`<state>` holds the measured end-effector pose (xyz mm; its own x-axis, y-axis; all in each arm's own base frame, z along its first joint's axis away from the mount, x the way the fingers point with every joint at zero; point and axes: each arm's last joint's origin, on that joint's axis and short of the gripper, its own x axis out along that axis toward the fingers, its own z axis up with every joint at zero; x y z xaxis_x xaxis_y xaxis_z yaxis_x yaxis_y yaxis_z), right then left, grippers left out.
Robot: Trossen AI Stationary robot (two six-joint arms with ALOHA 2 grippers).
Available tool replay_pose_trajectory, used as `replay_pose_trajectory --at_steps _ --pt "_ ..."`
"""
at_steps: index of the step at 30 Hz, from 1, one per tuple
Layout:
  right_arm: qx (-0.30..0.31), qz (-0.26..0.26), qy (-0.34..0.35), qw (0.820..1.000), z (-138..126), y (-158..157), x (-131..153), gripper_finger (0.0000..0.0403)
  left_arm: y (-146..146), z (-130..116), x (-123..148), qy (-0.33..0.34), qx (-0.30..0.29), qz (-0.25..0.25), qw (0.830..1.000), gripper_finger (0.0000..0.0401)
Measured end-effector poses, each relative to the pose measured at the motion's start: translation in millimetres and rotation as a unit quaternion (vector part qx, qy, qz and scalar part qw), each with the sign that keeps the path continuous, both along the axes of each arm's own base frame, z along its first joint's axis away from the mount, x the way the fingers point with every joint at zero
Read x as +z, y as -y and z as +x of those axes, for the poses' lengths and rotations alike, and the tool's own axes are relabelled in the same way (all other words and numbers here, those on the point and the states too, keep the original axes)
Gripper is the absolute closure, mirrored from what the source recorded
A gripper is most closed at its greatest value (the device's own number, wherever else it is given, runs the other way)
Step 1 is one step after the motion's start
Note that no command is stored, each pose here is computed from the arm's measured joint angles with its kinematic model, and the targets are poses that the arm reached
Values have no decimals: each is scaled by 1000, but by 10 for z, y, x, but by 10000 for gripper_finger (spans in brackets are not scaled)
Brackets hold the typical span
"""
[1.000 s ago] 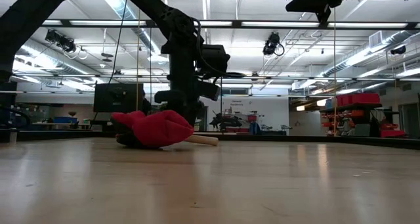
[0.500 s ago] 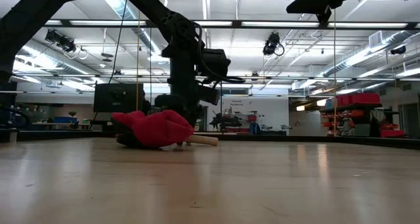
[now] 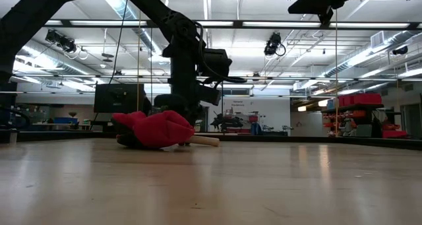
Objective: Pick & Place Garden tools in Gardening bag
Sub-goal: Put the hand rake into the gardening bag
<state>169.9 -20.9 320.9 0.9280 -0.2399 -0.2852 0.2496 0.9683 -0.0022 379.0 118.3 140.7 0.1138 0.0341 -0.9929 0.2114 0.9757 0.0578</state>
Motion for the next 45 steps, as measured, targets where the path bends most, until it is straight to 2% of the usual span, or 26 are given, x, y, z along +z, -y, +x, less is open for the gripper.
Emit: replay_pose_trajectory --at_steps 22,45 --pt "0 0 0 1000 0 0 1 403 40 28 1 7 -6 3 1000 317" --pt "0 0 1 1000 0 0 1 403 45 21 12 6 1 0 1000 323"
